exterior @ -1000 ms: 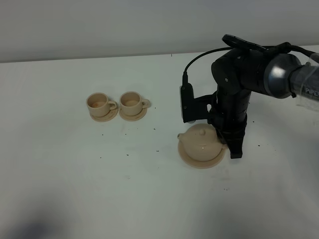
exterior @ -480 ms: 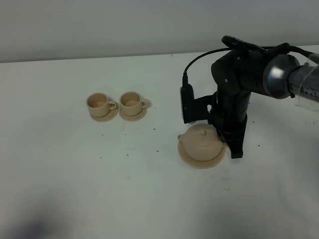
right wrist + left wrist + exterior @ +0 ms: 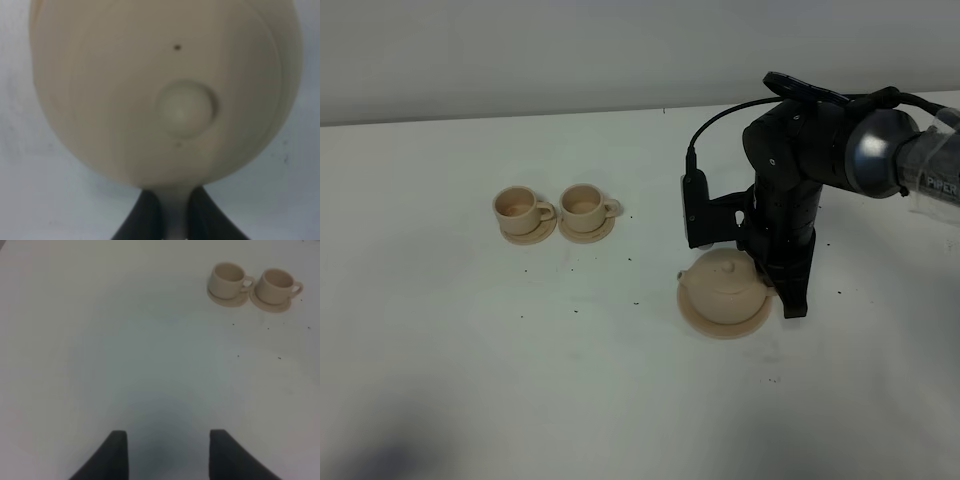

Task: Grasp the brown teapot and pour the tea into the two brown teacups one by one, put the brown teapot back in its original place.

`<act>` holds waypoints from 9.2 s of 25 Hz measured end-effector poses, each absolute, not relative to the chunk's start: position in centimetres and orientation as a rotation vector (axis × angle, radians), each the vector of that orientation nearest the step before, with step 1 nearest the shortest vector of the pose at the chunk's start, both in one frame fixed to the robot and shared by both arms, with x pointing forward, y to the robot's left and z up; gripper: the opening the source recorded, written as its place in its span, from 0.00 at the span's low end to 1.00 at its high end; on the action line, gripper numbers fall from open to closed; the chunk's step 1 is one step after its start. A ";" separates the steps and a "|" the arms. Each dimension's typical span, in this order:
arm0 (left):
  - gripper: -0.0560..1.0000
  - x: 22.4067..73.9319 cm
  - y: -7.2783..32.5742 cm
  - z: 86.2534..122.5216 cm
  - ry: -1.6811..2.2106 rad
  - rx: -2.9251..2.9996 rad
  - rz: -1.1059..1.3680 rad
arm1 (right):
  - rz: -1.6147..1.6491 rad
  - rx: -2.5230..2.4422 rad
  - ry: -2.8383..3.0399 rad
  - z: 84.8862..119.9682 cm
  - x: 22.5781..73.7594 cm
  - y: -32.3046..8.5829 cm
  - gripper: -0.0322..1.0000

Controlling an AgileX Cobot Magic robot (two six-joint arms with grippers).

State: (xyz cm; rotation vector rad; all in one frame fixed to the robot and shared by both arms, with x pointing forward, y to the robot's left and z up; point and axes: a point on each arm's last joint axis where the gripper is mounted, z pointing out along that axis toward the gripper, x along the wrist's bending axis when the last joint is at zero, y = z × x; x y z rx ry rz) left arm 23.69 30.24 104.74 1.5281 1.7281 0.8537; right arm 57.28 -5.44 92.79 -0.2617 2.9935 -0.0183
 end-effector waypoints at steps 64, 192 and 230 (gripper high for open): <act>0.43 23.7 30.2 104.7 1.728 1.528 0.854 | 0.271 0.392 2.812 98.4 60.9 -4.5 0.14; 0.43 23.7 30.2 104.7 1.728 1.528 0.854 | -0.360 -0.404 2.214 93.2 61.2 8.8 0.14; 0.43 23.7 30.2 104.7 1.728 1.528 0.854 | -0.405 -0.557 2.121 93.7 61.3 9.4 0.14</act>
